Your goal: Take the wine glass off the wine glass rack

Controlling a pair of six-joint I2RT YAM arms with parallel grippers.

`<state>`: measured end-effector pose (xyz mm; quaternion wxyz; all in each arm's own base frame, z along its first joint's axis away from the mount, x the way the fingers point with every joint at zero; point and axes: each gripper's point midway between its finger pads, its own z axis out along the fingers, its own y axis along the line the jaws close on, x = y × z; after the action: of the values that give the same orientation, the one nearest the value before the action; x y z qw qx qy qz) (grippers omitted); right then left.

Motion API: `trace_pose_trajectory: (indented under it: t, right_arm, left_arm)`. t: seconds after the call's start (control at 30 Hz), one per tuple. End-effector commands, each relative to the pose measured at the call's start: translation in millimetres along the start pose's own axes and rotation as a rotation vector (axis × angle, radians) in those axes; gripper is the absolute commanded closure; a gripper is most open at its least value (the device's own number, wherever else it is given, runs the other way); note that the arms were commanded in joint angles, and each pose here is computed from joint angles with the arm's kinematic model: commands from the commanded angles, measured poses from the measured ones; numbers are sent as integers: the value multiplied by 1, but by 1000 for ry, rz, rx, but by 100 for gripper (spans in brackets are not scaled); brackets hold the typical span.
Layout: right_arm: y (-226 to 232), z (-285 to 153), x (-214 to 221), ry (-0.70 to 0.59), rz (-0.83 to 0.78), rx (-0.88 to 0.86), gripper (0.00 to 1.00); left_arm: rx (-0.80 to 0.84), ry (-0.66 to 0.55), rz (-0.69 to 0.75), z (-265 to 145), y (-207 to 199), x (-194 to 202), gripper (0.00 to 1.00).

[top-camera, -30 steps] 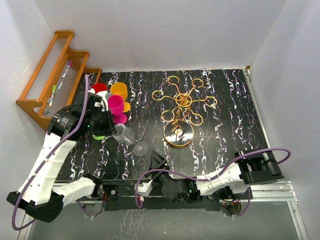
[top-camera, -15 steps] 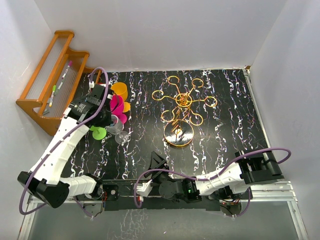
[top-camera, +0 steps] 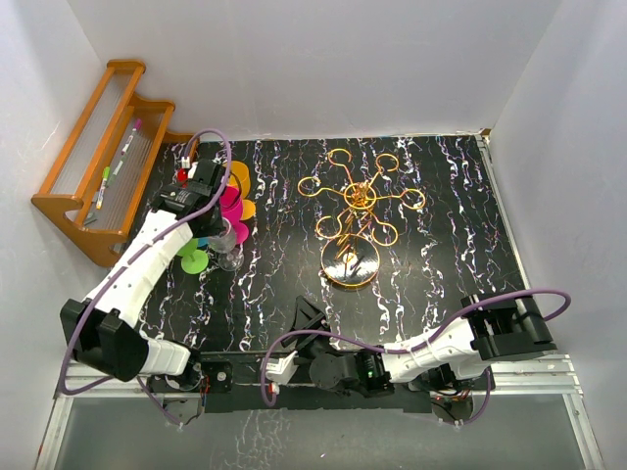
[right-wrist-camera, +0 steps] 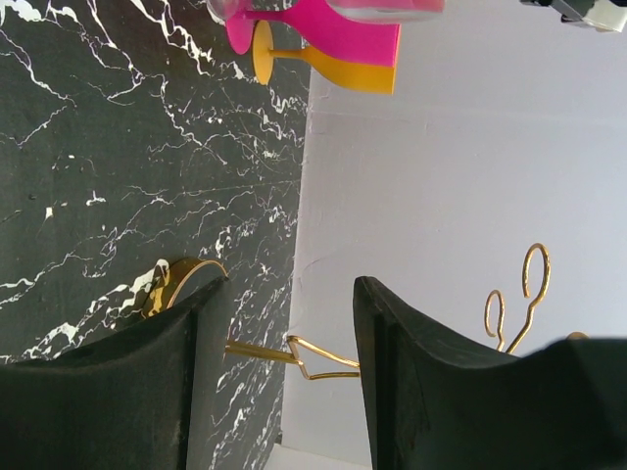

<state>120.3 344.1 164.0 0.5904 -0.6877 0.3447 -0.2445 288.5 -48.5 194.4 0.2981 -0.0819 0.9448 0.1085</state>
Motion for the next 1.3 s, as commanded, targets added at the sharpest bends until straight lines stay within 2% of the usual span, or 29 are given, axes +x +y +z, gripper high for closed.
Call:
trace_pose_trajectory:
  t: [0.0,0.2,0.27,0.4,0.6,0.83,0.93,1.07,1.17,1.27]
  right_arm:
    - [-22,-14,-25,-66,96,44,46]
    - [-22,-15,-23,-64,102,42,46]
    - [-23,-15,-23,-64,105,43,46]
    - [-23,-14,-23,-59,107,42,46]
    - [-25,-12,-25,-59,115,43,46]
    - [-47,-8,-35,-70,177,65,45]
    - [-81,0,-51,-94,275,108,45]
    - [-155,19,-57,-103,447,205,45]
    - [-207,51,-29,-37,546,276,45]
    - [-260,86,22,54,691,342,45]
  left_arm:
    - [6,-44,-45,10,5,-11,100]
    - [27,-17,-58,18,3,-8,99]
    - [32,-12,-64,15,3,-8,95]
    - [56,-54,-86,-1,5,-18,76]
    - [60,-81,-104,-22,12,-28,67]
    - [55,-240,-184,-64,36,-52,57]
    - [35,-322,-219,-72,48,-57,54]
    - [-23,-405,-272,-76,68,-53,47]
    - [-59,-441,-311,-81,79,-52,44]
    - [-68,-481,-334,-86,84,-57,43]
